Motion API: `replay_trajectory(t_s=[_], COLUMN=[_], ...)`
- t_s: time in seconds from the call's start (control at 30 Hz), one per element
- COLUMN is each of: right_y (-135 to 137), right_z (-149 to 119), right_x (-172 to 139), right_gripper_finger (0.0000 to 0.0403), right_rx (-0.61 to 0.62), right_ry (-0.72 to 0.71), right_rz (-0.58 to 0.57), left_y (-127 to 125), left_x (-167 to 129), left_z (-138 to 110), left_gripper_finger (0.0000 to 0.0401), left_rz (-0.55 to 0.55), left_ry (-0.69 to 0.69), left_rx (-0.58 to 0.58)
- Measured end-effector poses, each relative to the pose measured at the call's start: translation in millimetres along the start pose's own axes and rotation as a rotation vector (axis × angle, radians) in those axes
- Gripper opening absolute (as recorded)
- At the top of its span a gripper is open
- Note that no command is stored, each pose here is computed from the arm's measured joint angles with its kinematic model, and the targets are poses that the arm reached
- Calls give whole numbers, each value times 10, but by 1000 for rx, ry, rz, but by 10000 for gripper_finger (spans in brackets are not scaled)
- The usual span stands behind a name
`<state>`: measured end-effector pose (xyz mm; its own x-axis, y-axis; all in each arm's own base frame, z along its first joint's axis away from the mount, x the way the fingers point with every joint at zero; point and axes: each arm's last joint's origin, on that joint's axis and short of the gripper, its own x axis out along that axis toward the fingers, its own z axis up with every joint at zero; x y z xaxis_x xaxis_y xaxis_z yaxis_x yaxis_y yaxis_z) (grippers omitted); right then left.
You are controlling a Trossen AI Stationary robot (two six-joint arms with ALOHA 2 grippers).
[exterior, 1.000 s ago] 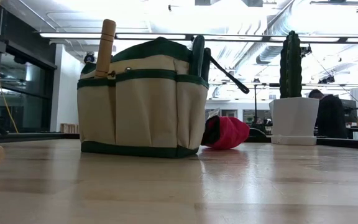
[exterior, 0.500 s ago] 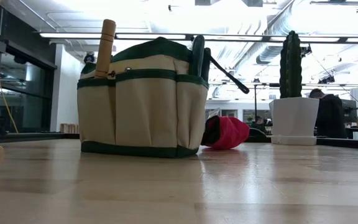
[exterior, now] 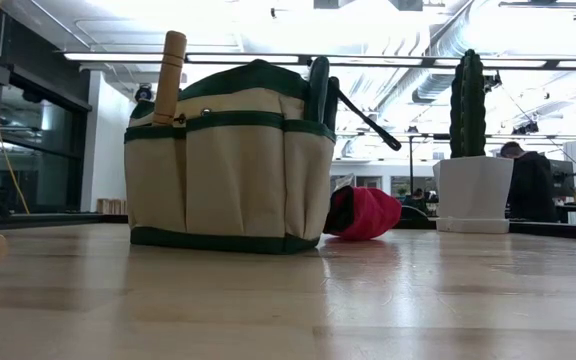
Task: Pick & Place Garden tools in Gardening bag
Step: Put the light brown trowel into the gardening bag
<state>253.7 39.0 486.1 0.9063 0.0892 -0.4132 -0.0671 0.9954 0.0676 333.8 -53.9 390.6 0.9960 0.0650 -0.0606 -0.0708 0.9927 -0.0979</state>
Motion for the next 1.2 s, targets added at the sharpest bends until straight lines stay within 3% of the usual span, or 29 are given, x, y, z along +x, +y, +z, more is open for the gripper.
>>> replay_trajectory(t_s=[0.5,0.9,1.2], right_y=[-34,-43,-42], right_z=[-23,-21,-26], right_x=[172,167,165], right_gripper_finger=[190,118,87], right_rx=[-35,-39,-39], right_ry=[40,37,42], right_rz=[9,-22,-17], left_y=[4,11,10], left_x=[0,-1,-2], left_z=[-7,-34,-33], left_gripper_finger=[59,59,59], left_rz=[12,29,29], left_ry=[6,32,32], left_rx=[-6,-14,-15])
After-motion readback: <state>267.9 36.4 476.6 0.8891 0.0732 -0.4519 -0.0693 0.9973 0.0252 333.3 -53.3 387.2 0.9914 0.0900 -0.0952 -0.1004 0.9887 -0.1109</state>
